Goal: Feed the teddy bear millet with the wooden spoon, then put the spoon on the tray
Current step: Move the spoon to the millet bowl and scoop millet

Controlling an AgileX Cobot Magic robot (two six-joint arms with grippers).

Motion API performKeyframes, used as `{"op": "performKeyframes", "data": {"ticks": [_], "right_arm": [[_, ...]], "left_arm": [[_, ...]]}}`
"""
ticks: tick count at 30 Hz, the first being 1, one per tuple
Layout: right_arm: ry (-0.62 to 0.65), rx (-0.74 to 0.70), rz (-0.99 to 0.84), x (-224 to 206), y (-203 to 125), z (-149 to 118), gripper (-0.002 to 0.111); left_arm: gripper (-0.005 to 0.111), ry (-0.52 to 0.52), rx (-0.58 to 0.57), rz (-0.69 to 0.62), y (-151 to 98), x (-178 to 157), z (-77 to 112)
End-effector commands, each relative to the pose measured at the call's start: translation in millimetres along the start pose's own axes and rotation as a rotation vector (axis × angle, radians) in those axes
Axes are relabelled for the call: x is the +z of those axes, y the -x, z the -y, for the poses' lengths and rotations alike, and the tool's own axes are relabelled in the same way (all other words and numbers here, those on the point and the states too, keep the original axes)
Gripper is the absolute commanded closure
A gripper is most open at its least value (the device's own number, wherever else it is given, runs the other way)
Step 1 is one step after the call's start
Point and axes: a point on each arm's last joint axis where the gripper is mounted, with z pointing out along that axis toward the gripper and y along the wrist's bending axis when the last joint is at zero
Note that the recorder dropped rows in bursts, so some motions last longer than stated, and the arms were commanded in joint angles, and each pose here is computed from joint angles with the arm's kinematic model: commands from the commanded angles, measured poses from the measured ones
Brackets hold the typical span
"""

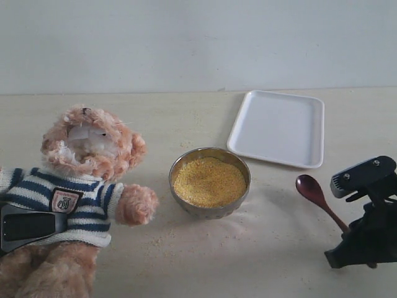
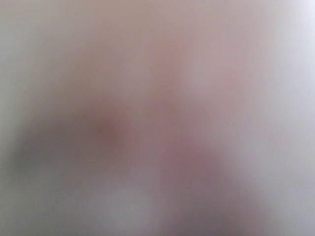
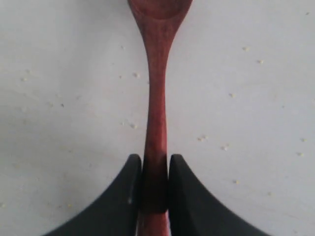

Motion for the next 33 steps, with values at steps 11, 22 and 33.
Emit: {"op": "performKeyframes", "data": {"ticks": [11,22,33], "right_arm": [[0.049,-0.448,-0.041,-106,58,-31,0.104],[-0.312,-0.863,-0.141,-133,117,-80,0.104],[-0.466,-1.096,-0.206,-88,129,-122,0.104]], "left_arm": [[0.102,-0.018,0.002,0.019,1,-1,2.3],[0.102,-0.018,0.002,0.019,1,-1,2.3],[0.102,-0.018,0.002,0.019,1,-1,2.3]]}}
